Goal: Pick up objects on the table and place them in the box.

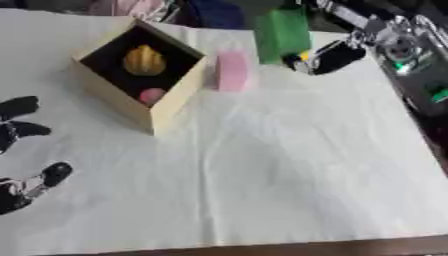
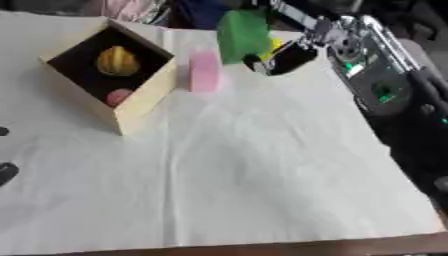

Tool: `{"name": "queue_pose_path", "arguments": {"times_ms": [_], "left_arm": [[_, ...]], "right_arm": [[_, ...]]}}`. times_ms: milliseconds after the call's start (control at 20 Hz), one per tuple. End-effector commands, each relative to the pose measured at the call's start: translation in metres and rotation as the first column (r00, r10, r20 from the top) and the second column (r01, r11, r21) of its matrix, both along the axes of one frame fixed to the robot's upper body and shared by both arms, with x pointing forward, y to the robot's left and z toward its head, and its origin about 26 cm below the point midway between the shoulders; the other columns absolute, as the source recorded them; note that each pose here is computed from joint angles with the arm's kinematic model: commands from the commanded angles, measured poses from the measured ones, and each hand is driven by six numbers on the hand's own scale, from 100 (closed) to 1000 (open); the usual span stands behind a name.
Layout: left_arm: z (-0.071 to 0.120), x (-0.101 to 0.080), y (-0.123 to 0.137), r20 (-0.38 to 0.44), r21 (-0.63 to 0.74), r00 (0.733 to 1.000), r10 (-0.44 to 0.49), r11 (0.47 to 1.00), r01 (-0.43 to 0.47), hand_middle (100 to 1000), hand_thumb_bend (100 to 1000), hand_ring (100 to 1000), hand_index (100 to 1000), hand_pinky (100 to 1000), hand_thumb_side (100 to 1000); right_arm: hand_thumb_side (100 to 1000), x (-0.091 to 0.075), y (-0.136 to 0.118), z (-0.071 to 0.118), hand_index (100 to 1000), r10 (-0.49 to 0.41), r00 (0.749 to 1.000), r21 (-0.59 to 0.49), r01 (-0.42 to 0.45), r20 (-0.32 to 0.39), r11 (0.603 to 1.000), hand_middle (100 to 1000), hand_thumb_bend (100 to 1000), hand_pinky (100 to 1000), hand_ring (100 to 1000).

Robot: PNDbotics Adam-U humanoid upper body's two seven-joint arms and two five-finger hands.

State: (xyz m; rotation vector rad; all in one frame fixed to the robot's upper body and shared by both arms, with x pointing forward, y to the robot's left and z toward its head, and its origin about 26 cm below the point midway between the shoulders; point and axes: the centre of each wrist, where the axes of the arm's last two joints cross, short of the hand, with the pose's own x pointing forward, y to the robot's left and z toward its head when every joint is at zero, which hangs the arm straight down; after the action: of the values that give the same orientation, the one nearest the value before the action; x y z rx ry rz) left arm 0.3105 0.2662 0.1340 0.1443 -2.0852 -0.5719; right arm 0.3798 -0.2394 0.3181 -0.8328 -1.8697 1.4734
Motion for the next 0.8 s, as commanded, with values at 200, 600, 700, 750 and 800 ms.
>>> {"name": "queue_pose_path", "arguments": {"times_ms": [200, 600, 700, 750, 800], "left_arm": [[0.011, 0.0, -0.002, 0.035, 0.022, 0.999, -0.029, 0.999, 0.028, 841, 787, 645, 809, 770, 376], [0.011, 0.001, -0.007, 0.034, 0.022, 0.998, -0.06, 0.998, 0.059, 840, 770, 645, 809, 769, 387], [0.012, 0.001, -0.009, 0.033, 0.02, 0.997, -0.065, 0.998, 0.065, 840, 762, 644, 809, 769, 392], [0.012, 0.001, -0.009, 0.033, 0.019, 0.997, -0.067, 0.998, 0.066, 840, 759, 644, 809, 769, 394], [0.012, 0.001, -0.009, 0.033, 0.018, 0.997, -0.067, 0.998, 0.066, 840, 758, 644, 809, 769, 394]], "right_arm": [[117, 0.039, 0.034, 0.005, 716, 0.013, 0.999, -0.034, -0.015, -0.037, 0.999, 551, 271, 720, 596], [194, 0.077, 0.075, -0.02, 746, 0.022, 0.996, -0.032, -0.025, -0.088, 0.999, 589, 280, 728, 611], [235, 0.08, 0.084, -0.024, 771, 0.034, 0.996, -0.04, -0.038, -0.084, 0.998, 618, 304, 731, 620], [257, 0.08, 0.088, -0.025, 781, 0.044, 0.996, -0.045, -0.047, -0.082, 0.998, 632, 315, 735, 628], [263, 0.08, 0.091, -0.026, 783, 0.054, 0.995, -0.053, -0.058, -0.082, 0.997, 636, 318, 735, 630]]}}
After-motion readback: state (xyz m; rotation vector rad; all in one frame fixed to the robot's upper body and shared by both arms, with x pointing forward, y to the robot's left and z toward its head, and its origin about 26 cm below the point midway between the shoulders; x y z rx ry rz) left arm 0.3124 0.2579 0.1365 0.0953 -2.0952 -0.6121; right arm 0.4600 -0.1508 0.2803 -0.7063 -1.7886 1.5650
